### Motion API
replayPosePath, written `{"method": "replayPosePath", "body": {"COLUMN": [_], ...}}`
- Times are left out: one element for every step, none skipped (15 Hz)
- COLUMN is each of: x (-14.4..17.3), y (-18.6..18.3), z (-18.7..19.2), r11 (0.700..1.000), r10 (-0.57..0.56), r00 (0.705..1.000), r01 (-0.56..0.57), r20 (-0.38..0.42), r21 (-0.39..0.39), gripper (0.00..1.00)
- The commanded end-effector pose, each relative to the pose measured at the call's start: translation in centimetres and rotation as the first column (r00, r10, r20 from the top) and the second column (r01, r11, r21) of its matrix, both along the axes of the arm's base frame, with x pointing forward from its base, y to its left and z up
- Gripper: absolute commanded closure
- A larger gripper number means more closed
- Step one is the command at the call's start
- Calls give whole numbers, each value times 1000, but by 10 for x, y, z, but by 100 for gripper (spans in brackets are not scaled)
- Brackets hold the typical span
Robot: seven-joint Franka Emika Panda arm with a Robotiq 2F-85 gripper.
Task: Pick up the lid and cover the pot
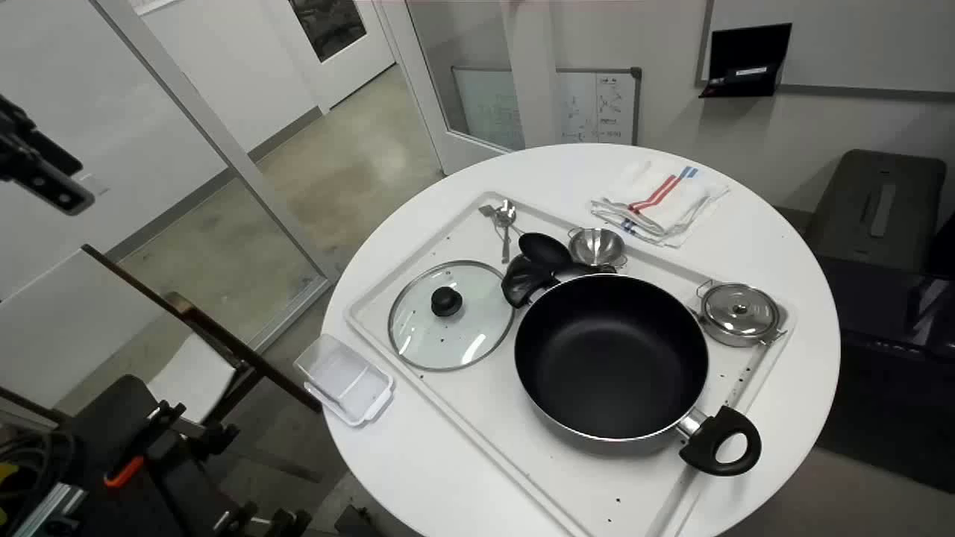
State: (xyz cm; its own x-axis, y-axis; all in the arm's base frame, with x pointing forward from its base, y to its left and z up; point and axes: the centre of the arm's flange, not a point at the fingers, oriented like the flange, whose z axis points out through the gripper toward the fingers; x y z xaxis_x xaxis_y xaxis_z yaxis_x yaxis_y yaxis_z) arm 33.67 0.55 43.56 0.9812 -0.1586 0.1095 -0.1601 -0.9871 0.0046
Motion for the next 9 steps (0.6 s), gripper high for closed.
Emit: {"method": "replayPosePath", "body": {"x": [0, 0, 0, 0, 0, 0, 3, 8, 13], "y": [0, 0, 0, 0, 0, 0, 0, 0, 0], "z": [0, 0, 0, 0, 0, 0, -1, -2, -5], "r11": [1000, 1000, 1000, 1000, 1000, 1000, 1000, 1000, 1000], "r10": [0, 0, 0, 0, 0, 0, 6, 5, 10], "r00": [1000, 1000, 1000, 1000, 1000, 1000, 1000, 1000, 1000], "r01": [0, 0, 0, 0, 0, 0, -6, -5, -10], "r20": [0, 0, 0, 0, 0, 0, -8, -15, -27], "r21": [0, 0, 0, 0, 0, 0, 2, 2, 4], "gripper": [0, 0, 0, 0, 0, 0, 0, 0, 0]}}
